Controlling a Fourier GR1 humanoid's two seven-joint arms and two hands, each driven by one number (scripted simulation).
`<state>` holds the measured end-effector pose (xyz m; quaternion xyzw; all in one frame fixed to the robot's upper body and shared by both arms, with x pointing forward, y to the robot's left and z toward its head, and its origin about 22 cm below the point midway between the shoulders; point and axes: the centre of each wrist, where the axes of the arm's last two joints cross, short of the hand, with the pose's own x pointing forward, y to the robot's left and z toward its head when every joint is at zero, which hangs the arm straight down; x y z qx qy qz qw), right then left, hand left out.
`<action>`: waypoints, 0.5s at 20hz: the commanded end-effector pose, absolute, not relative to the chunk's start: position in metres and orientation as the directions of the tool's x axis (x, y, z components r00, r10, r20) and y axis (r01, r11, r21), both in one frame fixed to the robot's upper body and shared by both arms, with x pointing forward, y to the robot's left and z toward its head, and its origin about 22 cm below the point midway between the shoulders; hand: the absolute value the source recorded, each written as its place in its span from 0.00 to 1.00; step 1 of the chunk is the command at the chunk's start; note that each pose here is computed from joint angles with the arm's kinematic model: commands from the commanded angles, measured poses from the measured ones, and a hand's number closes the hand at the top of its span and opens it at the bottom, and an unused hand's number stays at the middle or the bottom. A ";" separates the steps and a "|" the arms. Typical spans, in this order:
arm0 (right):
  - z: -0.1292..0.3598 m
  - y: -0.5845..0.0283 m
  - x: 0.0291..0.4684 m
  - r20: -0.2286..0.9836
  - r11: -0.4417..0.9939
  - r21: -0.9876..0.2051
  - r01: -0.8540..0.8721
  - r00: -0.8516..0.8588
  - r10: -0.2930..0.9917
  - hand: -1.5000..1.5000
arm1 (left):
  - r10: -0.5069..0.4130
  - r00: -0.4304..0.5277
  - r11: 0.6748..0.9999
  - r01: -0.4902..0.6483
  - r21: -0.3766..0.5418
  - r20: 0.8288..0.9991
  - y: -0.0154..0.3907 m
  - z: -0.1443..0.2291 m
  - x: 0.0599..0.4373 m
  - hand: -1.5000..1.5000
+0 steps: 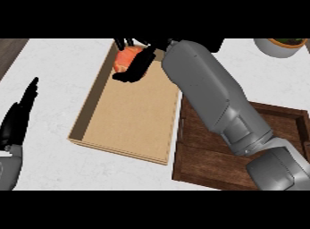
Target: Pick the squash from the tray and place it in the cardboard box
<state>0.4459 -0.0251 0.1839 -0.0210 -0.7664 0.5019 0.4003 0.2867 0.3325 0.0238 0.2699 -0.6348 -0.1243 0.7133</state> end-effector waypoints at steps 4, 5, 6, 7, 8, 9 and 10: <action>0.172 -0.014 0.441 0.523 0.455 -0.841 -0.292 -0.651 0.550 1.00 | -0.538 0.132 0.826 -0.116 0.552 0.833 0.321 0.022 0.299 0.50; 0.165 -0.018 0.442 0.543 0.483 -0.828 -0.283 -0.615 0.571 1.00 | -0.522 0.127 0.833 -0.138 0.536 0.843 0.326 0.022 0.297 0.50; 0.170 -0.015 0.441 0.566 0.503 -0.813 -0.293 -0.595 0.570 1.00 | -0.529 0.116 0.834 -0.110 0.540 0.840 0.310 0.031 0.302 0.50; 0.157 -0.023 0.444 0.595 0.505 -0.799 -0.326 -0.544 0.591 1.00 | -0.529 0.107 0.832 -0.126 0.540 0.842 0.320 0.030 0.297 0.50; 0.145 -0.026 0.442 0.611 0.492 -0.791 -0.364 -0.521 0.596 0.00 | -0.532 0.097 0.836 -0.098 0.540 0.841 0.307 0.032 0.303 0.50; 0.136 -0.031 0.441 0.649 0.510 -0.761 -0.401 -0.483 0.588 0.00 | -0.534 0.105 0.833 -0.104 0.544 0.839 0.311 0.026 0.304 0.50; 0.134 -0.031 0.442 0.638 0.500 -0.770 -0.397 -0.462 0.616 0.00 | -0.533 0.087 0.835 -0.103 0.540 0.841 0.311 0.042 0.312 0.50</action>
